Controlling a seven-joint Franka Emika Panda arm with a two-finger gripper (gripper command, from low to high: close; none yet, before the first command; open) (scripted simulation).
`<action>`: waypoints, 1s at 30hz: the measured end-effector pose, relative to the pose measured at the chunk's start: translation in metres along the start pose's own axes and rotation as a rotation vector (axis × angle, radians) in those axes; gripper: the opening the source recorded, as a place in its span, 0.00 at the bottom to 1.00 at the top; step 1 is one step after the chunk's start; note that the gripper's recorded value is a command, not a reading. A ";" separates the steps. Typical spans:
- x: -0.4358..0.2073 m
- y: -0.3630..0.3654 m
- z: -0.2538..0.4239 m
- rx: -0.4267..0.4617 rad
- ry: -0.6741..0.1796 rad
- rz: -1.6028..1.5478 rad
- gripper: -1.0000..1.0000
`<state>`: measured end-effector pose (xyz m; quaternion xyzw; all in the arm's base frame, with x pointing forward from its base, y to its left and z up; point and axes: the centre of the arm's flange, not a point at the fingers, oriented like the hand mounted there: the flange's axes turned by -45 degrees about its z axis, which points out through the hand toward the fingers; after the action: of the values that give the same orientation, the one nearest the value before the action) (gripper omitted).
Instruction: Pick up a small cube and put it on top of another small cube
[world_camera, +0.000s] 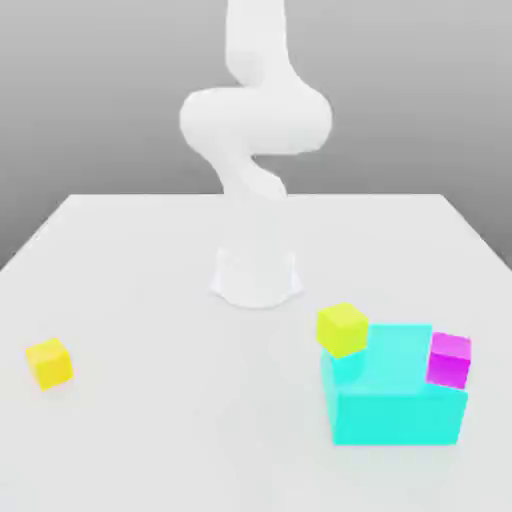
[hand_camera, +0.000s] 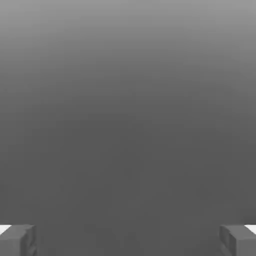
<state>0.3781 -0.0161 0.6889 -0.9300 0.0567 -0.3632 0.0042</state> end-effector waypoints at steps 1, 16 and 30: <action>0.004 0.007 0.017 -0.016 -0.023 0.041 0.50; -0.018 0.151 0.246 -0.258 -0.309 0.631 0.50; -0.171 0.310 0.419 -0.505 -0.533 1.205 0.50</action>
<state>0.5053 -0.3194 0.2500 -0.7665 0.6414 -0.0333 0.0023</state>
